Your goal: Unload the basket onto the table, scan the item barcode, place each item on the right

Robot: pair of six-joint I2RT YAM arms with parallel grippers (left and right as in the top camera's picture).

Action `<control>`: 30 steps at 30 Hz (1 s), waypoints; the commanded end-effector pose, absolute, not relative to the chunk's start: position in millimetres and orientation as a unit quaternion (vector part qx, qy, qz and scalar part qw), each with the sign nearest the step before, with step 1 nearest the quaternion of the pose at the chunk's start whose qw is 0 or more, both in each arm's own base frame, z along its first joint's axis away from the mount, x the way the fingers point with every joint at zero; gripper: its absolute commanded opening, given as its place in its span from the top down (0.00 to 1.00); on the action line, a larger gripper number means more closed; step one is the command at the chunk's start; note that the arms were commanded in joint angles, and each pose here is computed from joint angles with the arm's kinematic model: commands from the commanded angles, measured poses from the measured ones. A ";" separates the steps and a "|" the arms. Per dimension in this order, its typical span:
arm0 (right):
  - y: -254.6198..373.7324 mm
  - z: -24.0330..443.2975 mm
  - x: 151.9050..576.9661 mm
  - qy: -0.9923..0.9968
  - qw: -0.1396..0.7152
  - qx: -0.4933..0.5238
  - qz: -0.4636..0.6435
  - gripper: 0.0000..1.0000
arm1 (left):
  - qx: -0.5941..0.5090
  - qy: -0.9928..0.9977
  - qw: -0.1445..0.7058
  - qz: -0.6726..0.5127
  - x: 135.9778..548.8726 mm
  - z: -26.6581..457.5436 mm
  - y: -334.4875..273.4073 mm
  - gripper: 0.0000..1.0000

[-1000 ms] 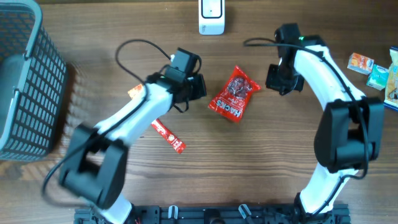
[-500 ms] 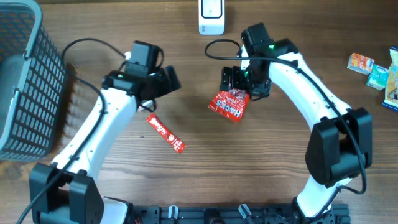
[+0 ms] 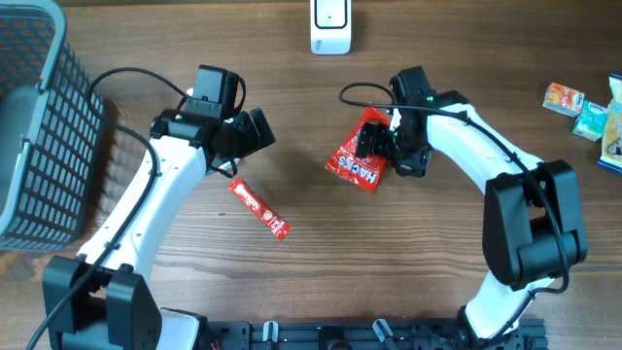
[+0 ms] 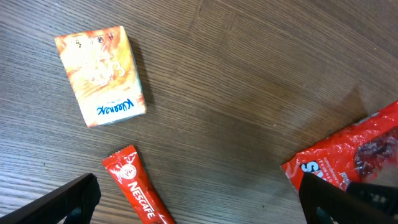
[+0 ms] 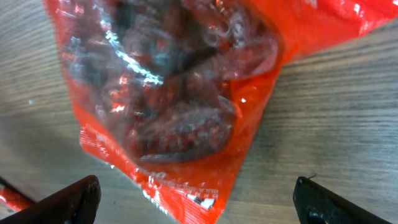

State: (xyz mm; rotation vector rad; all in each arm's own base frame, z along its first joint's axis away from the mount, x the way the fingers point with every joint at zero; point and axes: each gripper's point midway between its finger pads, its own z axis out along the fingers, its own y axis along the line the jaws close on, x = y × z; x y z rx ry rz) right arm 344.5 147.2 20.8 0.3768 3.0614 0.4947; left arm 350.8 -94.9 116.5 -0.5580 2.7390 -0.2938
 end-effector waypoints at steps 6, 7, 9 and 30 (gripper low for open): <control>171.1 9.5 340.1 0.961 0.003 0.145 0.236 0.00 | -0.193 0.961 0.164 -0.109 349.9 117.7 -97.1 0.00; 171.5 8.9 340.5 0.960 0.003 0.150 0.237 0.01 | -0.193 0.961 0.164 -0.109 349.8 117.7 -97.0 0.00; 172.3 6.7 342.0 0.958 0.008 0.157 0.241 0.18 | -0.193 0.961 0.164 -0.109 349.9 117.7 -97.1 0.00; 163.7 68.9 346.4 0.965 0.083 0.087 0.233 0.96 | -0.193 0.961 0.164 -0.109 349.9 117.7 -97.1 0.00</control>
